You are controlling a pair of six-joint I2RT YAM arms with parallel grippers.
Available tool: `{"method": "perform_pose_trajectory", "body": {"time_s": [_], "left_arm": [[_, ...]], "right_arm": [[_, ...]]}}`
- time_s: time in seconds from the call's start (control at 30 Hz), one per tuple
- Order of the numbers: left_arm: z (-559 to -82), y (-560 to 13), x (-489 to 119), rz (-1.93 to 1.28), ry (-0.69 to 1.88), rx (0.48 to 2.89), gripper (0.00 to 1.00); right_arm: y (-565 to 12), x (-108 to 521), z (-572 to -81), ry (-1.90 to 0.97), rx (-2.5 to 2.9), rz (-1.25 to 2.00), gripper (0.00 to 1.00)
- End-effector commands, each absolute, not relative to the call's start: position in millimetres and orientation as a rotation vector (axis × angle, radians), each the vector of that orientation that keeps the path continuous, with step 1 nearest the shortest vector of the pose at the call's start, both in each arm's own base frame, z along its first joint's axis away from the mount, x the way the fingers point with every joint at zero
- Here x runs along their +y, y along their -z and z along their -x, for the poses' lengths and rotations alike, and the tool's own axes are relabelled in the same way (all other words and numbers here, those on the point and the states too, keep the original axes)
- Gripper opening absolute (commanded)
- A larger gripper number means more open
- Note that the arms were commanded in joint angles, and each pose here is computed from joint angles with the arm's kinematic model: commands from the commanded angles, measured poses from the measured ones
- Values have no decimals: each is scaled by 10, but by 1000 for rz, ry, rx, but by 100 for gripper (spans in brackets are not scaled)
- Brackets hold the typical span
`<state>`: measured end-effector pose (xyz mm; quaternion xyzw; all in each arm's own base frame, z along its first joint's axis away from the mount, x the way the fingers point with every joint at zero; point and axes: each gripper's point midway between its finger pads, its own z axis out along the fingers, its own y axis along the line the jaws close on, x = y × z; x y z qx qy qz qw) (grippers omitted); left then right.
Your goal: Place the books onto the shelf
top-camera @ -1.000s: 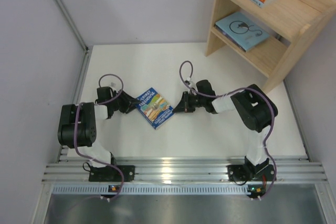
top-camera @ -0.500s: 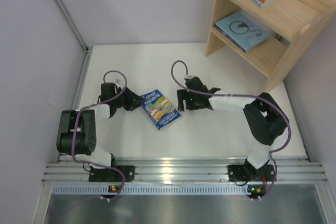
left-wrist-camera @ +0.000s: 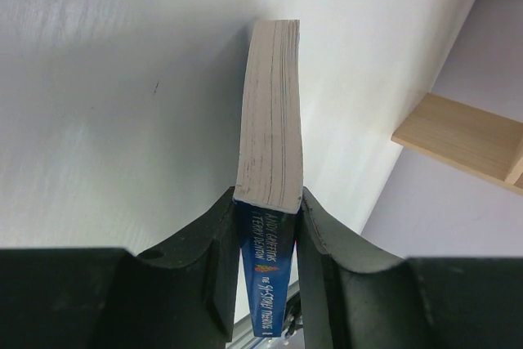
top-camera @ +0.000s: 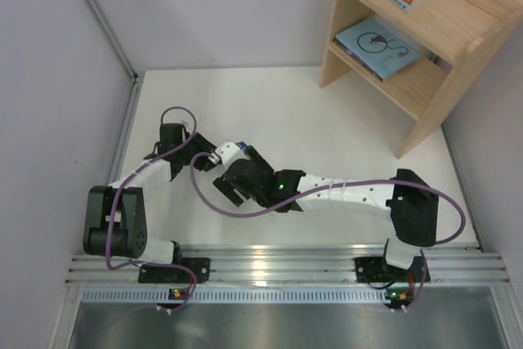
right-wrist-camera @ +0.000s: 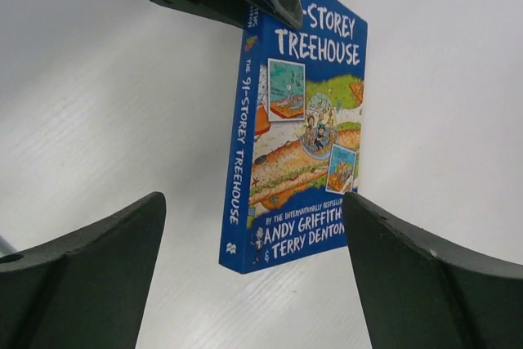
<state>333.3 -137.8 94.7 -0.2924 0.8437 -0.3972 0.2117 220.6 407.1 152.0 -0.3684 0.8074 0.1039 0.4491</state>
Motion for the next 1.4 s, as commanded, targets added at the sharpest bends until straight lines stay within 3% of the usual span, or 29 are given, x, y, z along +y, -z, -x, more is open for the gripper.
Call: {"method": "perform_pose_trajectory", "body": {"time_s": [0.0, 0.4, 0.53, 0.77, 0.8, 0.93, 1.03, 1.07, 1.1, 1.2, 1.37], "left_arm": [[-3332, -1159, -1419, 822, 1139, 2316, 0], [-3283, -1301, -1449, 877, 1188, 2297, 0], [-3269, -1397, -1468, 896, 1214, 2281, 0], [-3199, -1483, -1474, 942, 1246, 2250, 0], [-3197, -1496, -1479, 948, 1255, 2246, 0], [-3188, -1569, -1512, 937, 1296, 2232, 0], [-3188, -1610, -1506, 933, 1292, 2226, 0], [-3183, -1612, -1502, 937, 1288, 2227, 0], [-3186, -1621, -1494, 940, 1287, 2221, 0], [-3161, -1584, -1491, 958, 1282, 2224, 0], [-3138, -1559, -1492, 964, 1290, 2216, 0]], "right_arm": [[-1578, 4205, -2173, -75, 1851, 1043, 88], [-1185, 4242, -2331, 223, 1722, 1260, 60], [-1199, 4237, -2361, 249, 1696, 1278, 42], [-1197, 4204, -2473, 354, 1662, 1306, 31], [-1207, 4214, -2479, 359, 1661, 1309, 20], [-1198, 4171, -2502, 363, 1674, 1324, 0], [-1194, 4154, -2492, 314, 1710, 1335, 3], [-1184, 4134, -2475, 302, 1737, 1332, 10], [-1185, 4123, -2492, 291, 1753, 1322, 26], [-1126, 4141, -2469, 218, 1803, 1320, 40], [-1092, 4149, -2509, 179, 1841, 1289, 43]]}}
